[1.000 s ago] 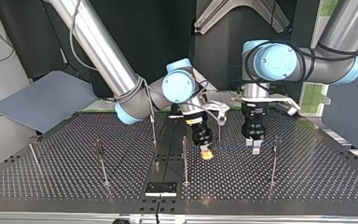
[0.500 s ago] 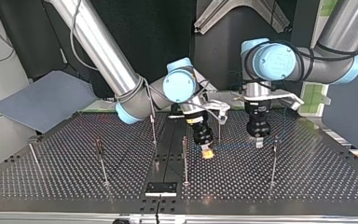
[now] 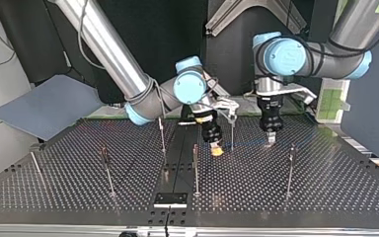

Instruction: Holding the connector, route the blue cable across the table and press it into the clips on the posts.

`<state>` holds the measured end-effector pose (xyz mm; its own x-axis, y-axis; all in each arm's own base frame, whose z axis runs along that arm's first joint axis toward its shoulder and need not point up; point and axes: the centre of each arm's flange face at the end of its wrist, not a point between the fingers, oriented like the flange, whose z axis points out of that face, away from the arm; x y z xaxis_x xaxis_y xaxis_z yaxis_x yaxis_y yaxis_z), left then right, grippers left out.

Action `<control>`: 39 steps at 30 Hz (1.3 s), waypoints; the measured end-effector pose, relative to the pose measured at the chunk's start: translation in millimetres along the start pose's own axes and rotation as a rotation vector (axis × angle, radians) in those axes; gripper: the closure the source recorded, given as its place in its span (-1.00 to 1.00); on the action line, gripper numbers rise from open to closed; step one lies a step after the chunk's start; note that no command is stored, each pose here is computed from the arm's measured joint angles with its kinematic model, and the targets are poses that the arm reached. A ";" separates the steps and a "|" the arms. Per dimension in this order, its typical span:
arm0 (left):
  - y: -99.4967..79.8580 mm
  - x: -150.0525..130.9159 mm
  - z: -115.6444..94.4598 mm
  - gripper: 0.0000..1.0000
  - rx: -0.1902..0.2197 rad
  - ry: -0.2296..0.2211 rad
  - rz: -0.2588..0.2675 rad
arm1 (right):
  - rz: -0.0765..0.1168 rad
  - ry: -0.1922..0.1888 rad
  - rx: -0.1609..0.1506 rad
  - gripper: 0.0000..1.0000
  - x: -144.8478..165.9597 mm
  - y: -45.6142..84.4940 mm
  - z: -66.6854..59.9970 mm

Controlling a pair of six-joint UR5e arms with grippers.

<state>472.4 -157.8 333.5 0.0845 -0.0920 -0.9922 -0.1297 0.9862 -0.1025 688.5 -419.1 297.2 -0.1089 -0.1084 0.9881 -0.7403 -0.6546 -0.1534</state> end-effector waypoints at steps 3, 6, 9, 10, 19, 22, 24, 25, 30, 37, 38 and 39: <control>-0.8 9.5 -5.7 1.00 0.010 0.003 -0.008 | -0.004 -0.025 -0.003 1.00 -11.9 2.4 -4.1; -1.5 20.4 -11.2 1.00 0.016 0.008 -0.012 | -0.009 -0.048 -0.007 1.00 -22.7 4.7 -8.0; -1.8 34.5 -15.4 1.00 0.017 0.022 -0.011 | -0.019 -0.075 -0.011 1.00 -35.0 7.6 -12.9; -1.6 38.9 -16.6 1.00 0.016 0.027 -0.011 | -0.024 -0.086 -0.012 1.00 -40.2 8.7 -15.3; 5.0 91.6 -29.2 1.00 0.006 0.091 -0.011 | -0.069 -0.149 -0.021 1.00 -63.9 15.6 -34.0; 7.0 106.8 -35.7 1.00 0.006 0.109 -0.011 | -0.076 -0.149 -0.020 1.00 -58.4 15.8 -39.7; 7.2 113.9 -41.4 1.00 0.009 0.120 -0.010 | -0.081 -0.148 -0.020 1.00 -53.9 15.7 -43.8; 7.4 116.6 -44.1 1.00 0.010 0.125 -0.009 | -0.084 -0.148 -0.020 1.00 -51.1 15.8 -46.7; 6.8 129.0 -59.0 1.00 0.023 0.147 -0.008 | -0.100 -0.150 -0.023 1.00 -42.6 17.8 -57.5; -0.9 131.9 -63.8 1.00 0.067 0.131 -0.025 | -0.124 -0.198 -0.028 1.00 -62.9 23.3 -73.3; -1.9 132.0 -63.3 1.00 0.073 0.127 -0.030 | -0.126 -0.205 -0.028 1.00 -66.7 24.1 -75.4; -2.5 132.2 -62.6 1.00 0.077 0.125 -0.033 | -0.127 -0.212 -0.029 1.00 -70.5 24.8 -77.5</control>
<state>422.1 -181.0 198.1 -0.0364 -0.1364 -0.9900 -0.0527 0.9895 -0.1344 626.5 -369.6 224.5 0.1255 -0.1828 0.9751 -0.7580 -0.6518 -0.0246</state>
